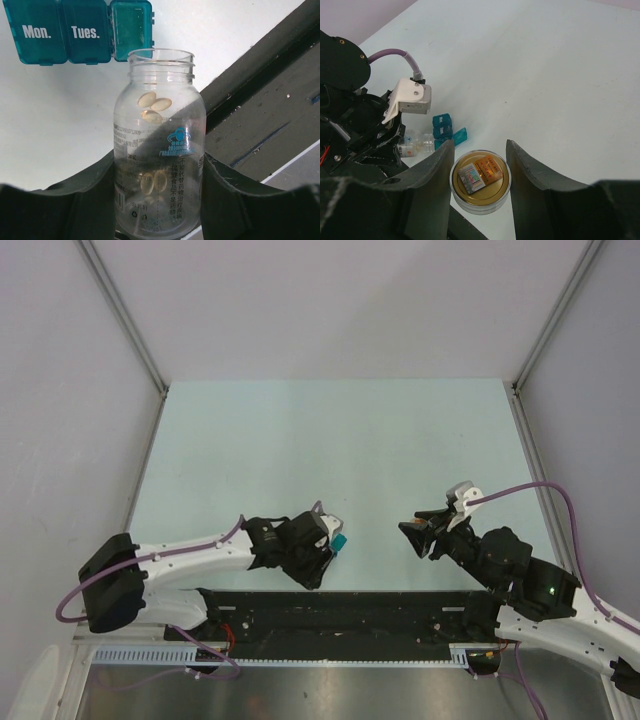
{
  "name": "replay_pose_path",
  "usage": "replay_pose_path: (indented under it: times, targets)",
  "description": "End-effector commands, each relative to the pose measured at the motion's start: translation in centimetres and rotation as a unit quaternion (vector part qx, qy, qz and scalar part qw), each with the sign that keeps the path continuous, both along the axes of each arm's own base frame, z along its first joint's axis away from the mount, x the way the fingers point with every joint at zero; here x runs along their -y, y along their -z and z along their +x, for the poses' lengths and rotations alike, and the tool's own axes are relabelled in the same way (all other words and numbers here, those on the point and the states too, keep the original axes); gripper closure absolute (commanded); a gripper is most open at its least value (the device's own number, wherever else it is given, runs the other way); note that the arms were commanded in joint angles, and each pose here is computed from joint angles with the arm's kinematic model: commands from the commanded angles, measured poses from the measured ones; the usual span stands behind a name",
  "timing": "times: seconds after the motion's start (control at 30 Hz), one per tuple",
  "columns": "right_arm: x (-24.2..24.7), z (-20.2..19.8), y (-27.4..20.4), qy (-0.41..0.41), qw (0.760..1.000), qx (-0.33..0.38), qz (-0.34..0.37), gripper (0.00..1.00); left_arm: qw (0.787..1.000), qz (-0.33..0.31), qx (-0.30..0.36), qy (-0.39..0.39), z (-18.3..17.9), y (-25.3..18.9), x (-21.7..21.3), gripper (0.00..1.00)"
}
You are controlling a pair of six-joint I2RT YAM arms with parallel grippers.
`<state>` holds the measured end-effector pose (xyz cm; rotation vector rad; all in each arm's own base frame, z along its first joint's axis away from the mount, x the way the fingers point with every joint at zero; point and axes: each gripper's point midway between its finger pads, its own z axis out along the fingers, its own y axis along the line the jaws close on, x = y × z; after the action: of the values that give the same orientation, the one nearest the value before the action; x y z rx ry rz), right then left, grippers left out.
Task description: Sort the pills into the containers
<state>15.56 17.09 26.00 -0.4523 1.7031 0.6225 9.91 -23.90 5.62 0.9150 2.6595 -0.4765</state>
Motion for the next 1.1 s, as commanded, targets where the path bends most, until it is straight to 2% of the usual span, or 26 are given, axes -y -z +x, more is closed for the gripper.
replay_pose_path:
  times: [0.0,1.07]
  targets:
    - [0.0,0.0,-0.4,-0.001,1.000,0.003,0.008,1.00,1.000,-0.007,-0.008,0.013,0.3,-1.3,0.8,1.00]
    - [0.5,-0.3,-0.4,0.000,1.000,0.001,0.016,1.00,0.998,0.041,-0.039,0.016,1.7,-0.9,-0.2,1.00]
